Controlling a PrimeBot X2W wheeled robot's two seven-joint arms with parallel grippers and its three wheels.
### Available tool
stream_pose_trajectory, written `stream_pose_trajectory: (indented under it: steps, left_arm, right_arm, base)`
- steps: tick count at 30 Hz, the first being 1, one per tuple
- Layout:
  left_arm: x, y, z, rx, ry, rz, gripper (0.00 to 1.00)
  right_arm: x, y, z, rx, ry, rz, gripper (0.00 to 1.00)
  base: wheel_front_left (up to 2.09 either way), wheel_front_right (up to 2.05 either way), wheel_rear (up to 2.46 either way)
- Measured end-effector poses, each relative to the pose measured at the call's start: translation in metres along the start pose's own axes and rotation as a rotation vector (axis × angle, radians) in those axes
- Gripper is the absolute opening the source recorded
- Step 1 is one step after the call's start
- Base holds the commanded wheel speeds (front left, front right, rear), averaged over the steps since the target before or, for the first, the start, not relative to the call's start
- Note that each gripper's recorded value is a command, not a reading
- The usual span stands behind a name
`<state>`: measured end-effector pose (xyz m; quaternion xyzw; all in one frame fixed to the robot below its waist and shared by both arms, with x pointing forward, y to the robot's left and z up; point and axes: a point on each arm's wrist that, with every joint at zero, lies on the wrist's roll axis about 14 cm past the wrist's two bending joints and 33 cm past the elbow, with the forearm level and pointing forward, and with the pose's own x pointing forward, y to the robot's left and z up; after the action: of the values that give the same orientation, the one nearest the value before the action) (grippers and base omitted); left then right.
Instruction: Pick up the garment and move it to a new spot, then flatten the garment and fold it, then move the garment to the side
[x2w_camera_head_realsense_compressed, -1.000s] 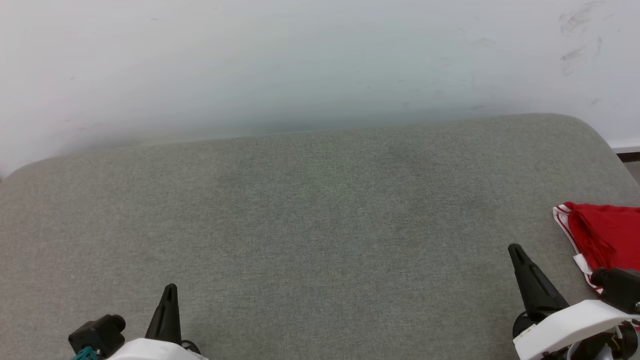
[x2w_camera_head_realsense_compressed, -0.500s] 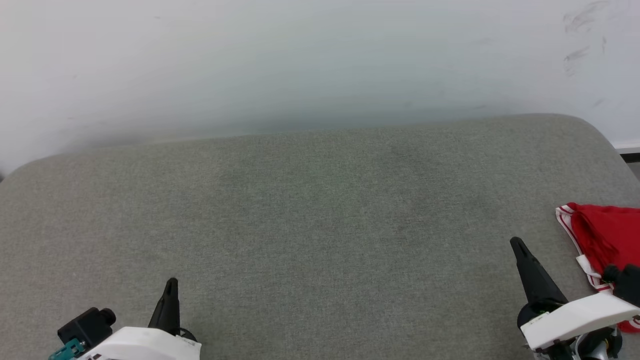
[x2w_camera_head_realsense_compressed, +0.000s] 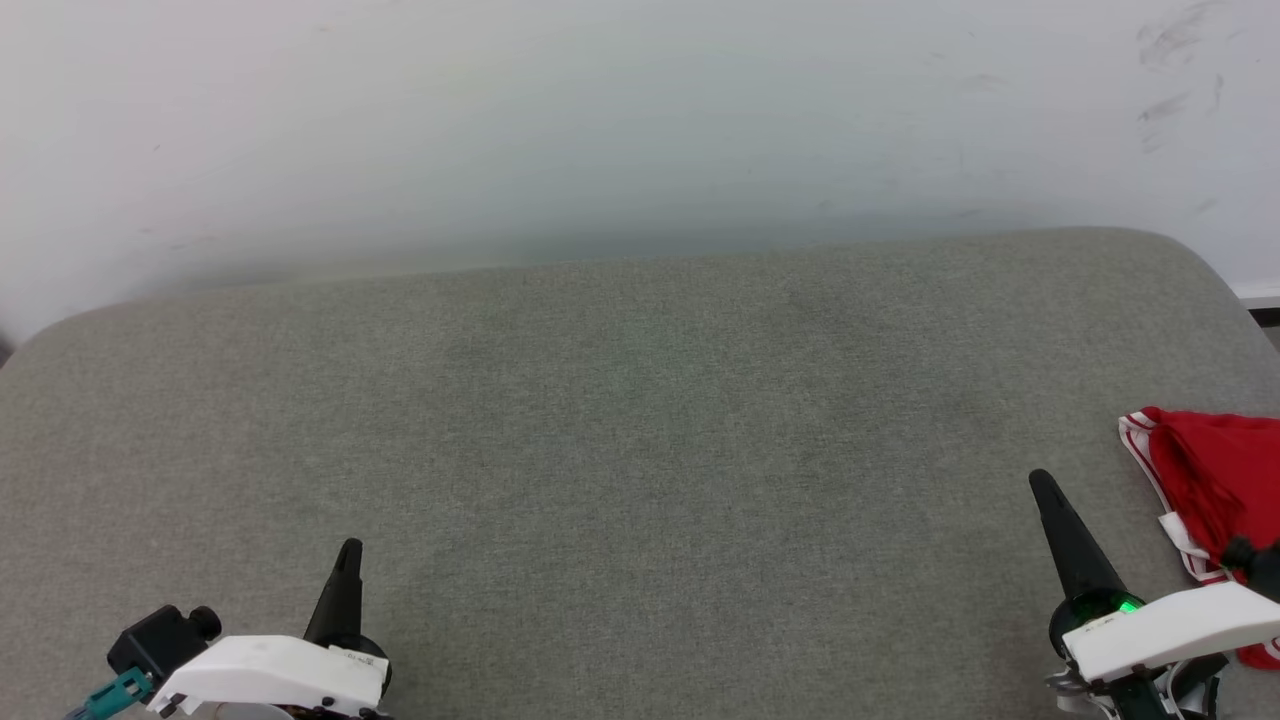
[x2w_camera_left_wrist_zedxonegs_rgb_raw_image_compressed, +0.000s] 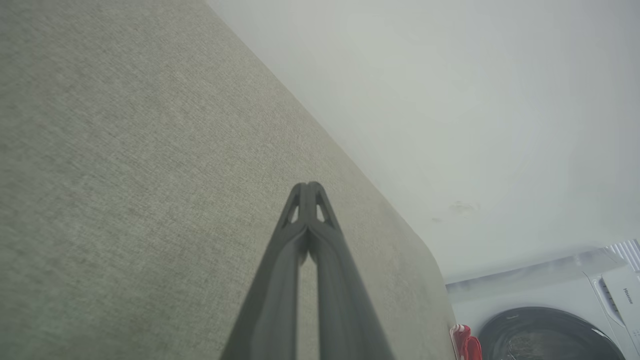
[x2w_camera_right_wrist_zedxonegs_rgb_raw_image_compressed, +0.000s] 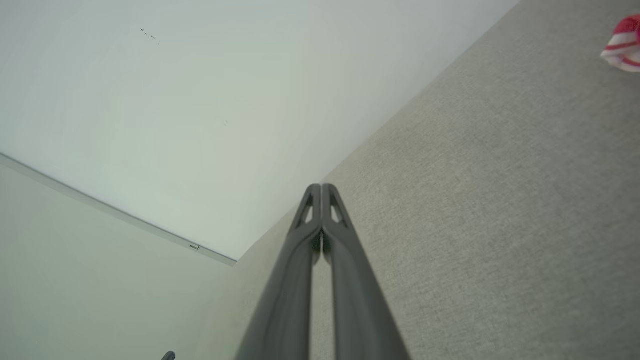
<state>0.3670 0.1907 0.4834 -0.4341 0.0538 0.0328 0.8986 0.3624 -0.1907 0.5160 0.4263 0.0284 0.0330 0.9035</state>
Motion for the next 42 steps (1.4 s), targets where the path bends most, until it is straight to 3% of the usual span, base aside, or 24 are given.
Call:
stream_pose_trajectory:
  steps: [42]
  left_arm:
    - [0.012,-0.006,0.009,-0.420,0.003,-0.048,0.00]
  right_arm:
    - [0.015,-0.010,0.002,0.428,-0.050,-0.009,0.00]
  base:
    - [0.00,0.00,0.00]
